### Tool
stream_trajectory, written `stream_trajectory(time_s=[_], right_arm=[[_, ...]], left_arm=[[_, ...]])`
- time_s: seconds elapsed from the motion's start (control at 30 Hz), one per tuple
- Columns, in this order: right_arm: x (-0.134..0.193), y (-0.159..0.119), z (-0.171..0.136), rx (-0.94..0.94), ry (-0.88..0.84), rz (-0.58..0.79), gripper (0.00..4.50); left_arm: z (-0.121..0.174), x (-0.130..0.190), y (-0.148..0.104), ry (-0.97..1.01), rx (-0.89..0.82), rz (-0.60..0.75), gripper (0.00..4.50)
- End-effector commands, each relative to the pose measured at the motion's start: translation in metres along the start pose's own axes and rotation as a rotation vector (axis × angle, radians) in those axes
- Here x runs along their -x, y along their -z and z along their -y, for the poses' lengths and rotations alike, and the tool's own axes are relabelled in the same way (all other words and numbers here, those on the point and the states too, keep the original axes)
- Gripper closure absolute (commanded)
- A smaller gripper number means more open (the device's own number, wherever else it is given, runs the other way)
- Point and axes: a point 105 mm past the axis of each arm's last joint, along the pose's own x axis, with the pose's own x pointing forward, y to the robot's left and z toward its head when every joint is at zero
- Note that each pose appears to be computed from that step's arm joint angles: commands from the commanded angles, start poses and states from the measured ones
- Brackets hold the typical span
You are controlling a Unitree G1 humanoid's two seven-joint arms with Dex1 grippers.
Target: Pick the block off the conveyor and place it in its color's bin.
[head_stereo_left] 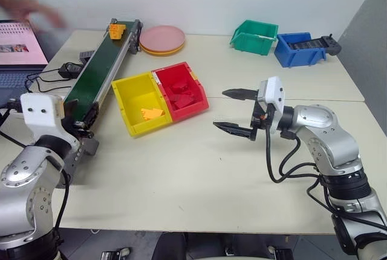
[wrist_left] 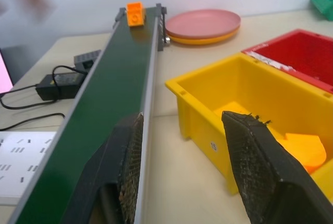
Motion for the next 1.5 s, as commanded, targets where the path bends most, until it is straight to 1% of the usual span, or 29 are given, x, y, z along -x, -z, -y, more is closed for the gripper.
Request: stream_trajectory(time_s=[0.03, 0.17, 0.27, 0.37, 0.5, 0.7, 0.83, 1.07, 1.1, 1.17, 1.5], right_arm=[[-0.001, -0.014, 0.000, 0.040, -0.017, 0.036, 0.00], [-0.001, -0.015, 0.000, 0.041, -0.024, 0.035, 0.00], [-0.002, -0.017, -0.003, 0.026, -0.071, 0.031, 0.00], [-0.003, -0.022, -0.005, 0.039, -0.120, 0.039, 0.00], [-0.002, -0.027, -0.006, 0.039, -0.161, 0.040, 0.00], [-0.003, -0.032, -0.014, 0.041, -0.228, 0.040, 0.00], [-0.003, -0.034, -0.017, 0.043, -0.262, 0.037, 0.00], [-0.003, -0.035, -0.019, 0.047, -0.270, 0.038, 0.00], [-0.003, -0.035, -0.019, 0.049, -0.270, 0.038, 0.00], [-0.003, -0.034, -0.019, 0.051, -0.268, 0.037, 0.00], [-0.003, -0.035, -0.021, 0.057, -0.274, 0.029, 0.00]], left_arm=[[-0.006, 0.008, -0.012, -0.015, -0.045, 0.042, 2.03], [-0.008, 0.010, -0.007, -0.030, -0.067, 0.011, 2.03], [-0.016, 0.016, 0.002, -0.057, -0.102, -0.046, 2.03], [-0.024, 0.021, 0.006, -0.086, -0.119, -0.072, 2.03], [-0.027, 0.029, 0.011, -0.069, -0.124, -0.104, 2.03], [-0.044, 0.038, 0.012, -0.136, -0.076, -0.117, 2.03], [-0.048, 0.042, 0.011, -0.135, -0.059, -0.121, 2.03], [-0.055, 0.046, 0.014, -0.171, -0.040, -0.127, 2.03], [-0.054, 0.045, 0.014, -0.157, -0.044, -0.133, 1.68], [-0.053, 0.045, 0.016, -0.150, -0.051, -0.142, 1.49], [-0.051, 0.045, 0.024, -0.126, -0.028, -0.192, 1.49]])
